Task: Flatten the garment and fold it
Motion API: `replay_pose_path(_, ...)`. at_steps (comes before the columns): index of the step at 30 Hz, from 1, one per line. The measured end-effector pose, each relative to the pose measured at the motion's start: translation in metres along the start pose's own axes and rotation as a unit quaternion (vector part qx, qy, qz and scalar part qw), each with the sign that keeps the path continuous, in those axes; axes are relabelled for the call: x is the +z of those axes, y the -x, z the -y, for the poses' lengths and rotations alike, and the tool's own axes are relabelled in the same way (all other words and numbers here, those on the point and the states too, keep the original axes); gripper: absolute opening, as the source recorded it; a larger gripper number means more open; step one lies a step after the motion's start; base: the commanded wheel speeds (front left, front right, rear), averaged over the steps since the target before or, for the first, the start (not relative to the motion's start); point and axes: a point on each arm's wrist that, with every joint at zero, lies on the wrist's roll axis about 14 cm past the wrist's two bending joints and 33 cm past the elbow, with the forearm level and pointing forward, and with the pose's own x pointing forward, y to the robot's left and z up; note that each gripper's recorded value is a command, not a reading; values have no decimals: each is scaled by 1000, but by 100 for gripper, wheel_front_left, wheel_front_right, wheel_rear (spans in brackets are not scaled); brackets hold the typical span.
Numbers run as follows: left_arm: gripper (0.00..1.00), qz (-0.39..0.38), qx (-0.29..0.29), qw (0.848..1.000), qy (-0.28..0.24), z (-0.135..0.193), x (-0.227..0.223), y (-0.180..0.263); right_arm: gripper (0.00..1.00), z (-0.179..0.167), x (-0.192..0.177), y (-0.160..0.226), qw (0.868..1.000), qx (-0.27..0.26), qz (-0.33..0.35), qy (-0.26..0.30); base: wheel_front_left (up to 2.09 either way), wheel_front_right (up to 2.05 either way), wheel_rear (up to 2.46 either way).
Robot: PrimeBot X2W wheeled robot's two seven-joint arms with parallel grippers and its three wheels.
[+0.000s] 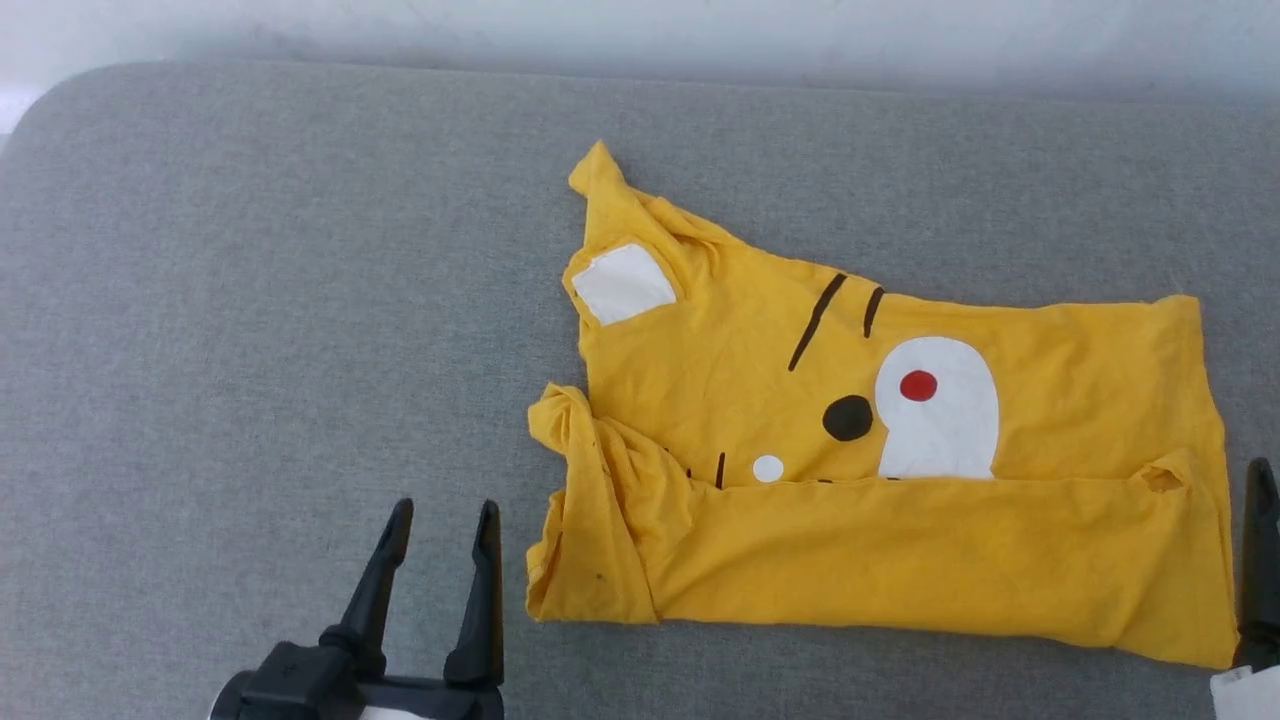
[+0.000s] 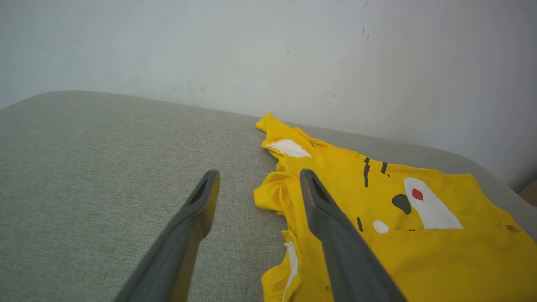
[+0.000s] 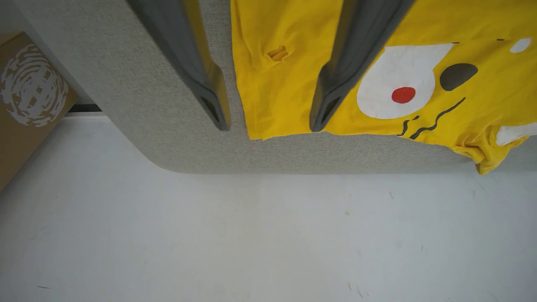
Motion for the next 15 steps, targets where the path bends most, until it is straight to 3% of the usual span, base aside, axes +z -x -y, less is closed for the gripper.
replay_pose_path(6,100,-27,-23,999,19,1,-14,4,100,0,2,1,1000,-1,2,5,0,0,0)
replay_pose_path(15,100,-154,-74,983,62,22,-48,12,100,1,-3,-3,1000,-4,-5,4,0,0,0)
